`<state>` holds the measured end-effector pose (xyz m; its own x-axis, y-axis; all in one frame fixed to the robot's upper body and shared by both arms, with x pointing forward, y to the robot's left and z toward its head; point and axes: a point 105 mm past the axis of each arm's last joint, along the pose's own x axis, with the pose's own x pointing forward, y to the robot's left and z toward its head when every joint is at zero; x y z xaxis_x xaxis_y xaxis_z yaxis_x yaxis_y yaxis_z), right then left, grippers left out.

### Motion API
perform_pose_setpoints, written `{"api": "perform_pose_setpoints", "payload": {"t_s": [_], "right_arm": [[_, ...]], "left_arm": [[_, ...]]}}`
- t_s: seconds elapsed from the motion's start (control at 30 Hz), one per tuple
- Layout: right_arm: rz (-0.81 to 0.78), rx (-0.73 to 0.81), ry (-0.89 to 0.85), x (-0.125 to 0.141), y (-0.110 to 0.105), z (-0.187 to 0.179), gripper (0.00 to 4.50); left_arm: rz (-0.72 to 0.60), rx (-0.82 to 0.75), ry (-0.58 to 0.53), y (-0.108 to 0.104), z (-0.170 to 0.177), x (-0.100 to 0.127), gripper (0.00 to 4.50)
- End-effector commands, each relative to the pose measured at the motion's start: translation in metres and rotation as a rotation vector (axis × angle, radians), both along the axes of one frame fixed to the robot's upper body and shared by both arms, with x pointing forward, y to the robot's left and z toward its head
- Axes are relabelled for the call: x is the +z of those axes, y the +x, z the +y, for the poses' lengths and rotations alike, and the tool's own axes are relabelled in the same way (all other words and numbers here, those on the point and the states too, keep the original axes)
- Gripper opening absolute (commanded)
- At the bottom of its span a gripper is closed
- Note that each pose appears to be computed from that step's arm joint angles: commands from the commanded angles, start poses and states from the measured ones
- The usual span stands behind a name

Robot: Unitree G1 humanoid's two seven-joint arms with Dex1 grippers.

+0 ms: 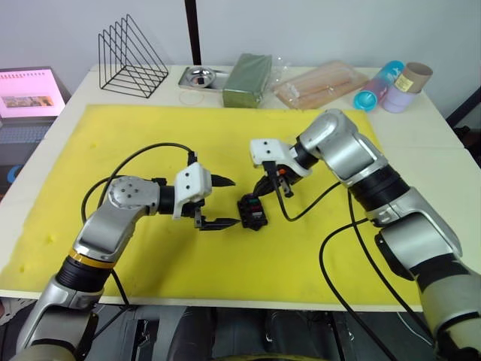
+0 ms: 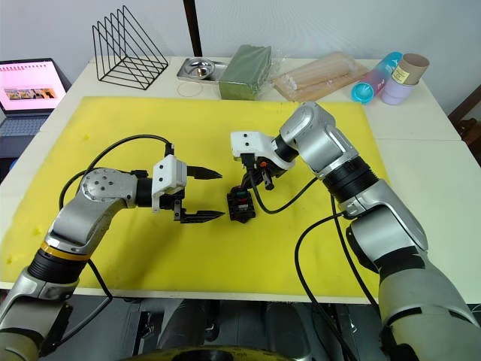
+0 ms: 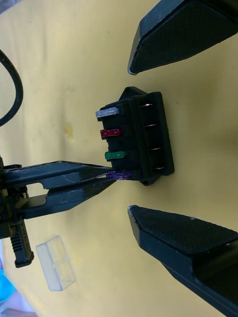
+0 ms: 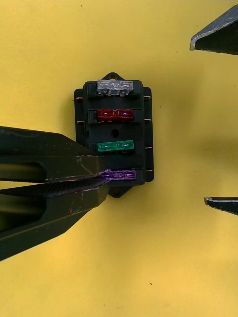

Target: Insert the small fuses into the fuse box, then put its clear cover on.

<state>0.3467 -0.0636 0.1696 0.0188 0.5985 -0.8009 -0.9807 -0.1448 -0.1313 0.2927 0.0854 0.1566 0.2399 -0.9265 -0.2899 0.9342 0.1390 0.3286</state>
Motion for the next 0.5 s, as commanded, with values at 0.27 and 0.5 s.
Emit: {"api": "perform_pose_setpoints", "payload": {"t_s": [0.27, 0.5], "right_arm": [[0.007, 0.005, -0.011, 0.0008, -0.0013, 0.0022, 0.51], [-0.007, -0.002, 0.001, 0.007, -0.0005, 0.0013, 0.68]], "left_arm": [[-0.052, -0.024, 0.0, -0.0034, -0.0029, 0.0091, 4.5], [-0.052, -0.026, 0.002, -0.0034, -0.0026, 0.009, 4.5]]}}
